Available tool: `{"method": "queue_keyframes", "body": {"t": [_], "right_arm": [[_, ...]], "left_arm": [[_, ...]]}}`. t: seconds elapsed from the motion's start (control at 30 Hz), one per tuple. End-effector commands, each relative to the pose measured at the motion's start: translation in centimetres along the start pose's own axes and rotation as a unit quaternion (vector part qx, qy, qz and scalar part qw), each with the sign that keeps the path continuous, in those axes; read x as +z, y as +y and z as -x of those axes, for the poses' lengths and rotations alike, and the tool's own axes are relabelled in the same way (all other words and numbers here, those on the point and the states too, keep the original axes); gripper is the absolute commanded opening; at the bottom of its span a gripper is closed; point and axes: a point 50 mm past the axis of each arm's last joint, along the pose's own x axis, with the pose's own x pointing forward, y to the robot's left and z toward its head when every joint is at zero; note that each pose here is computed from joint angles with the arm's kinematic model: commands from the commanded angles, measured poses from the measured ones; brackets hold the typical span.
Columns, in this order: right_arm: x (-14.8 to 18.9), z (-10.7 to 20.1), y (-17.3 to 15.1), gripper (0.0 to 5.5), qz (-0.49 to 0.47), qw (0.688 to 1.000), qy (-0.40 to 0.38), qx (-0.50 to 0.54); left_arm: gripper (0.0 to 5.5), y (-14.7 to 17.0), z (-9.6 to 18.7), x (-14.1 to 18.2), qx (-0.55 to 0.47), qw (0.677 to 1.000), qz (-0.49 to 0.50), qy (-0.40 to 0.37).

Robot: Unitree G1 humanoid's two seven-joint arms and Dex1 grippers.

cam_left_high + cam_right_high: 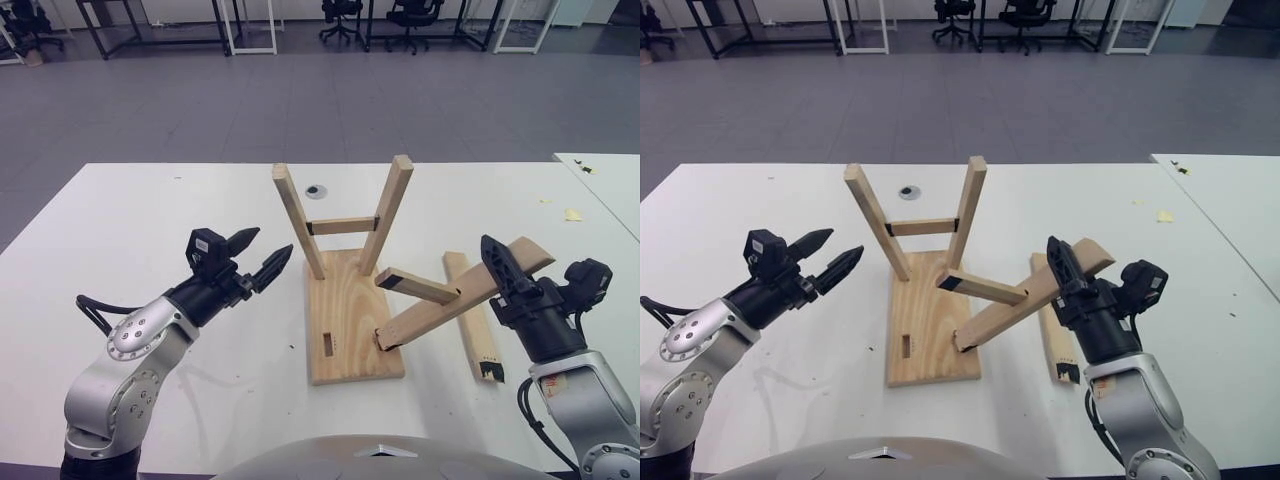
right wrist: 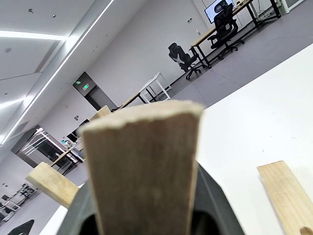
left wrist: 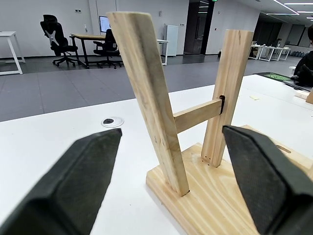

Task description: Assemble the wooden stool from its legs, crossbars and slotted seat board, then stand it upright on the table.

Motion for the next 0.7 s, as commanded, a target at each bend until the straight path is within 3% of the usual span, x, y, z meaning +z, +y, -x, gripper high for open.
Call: {"method": "queue_keyframes", "body": {"t": [0.03,0.4,0.7], "right_arm": [[-0.7,0.1,-0.2,1.03,0.019,1.0,0.002,-0.014],[-1.6,-0.7,0.1,1.05,0.213,0.977,0.009,0.004],[-4.6,-1.0,-2.3,1.05,0.297,0.942,0.157,0.004]], "left_arm": [[3.78,0.0,-0.4,0.1,0.002,1.0,-0.01,-0.001],[3.78,-0.6,-0.6,-0.2,0.02,1.0,-0.005,-0.012],[3.78,-1.0,-1.4,-0.4,0.023,1.0,-0.008,-0.02]]}}
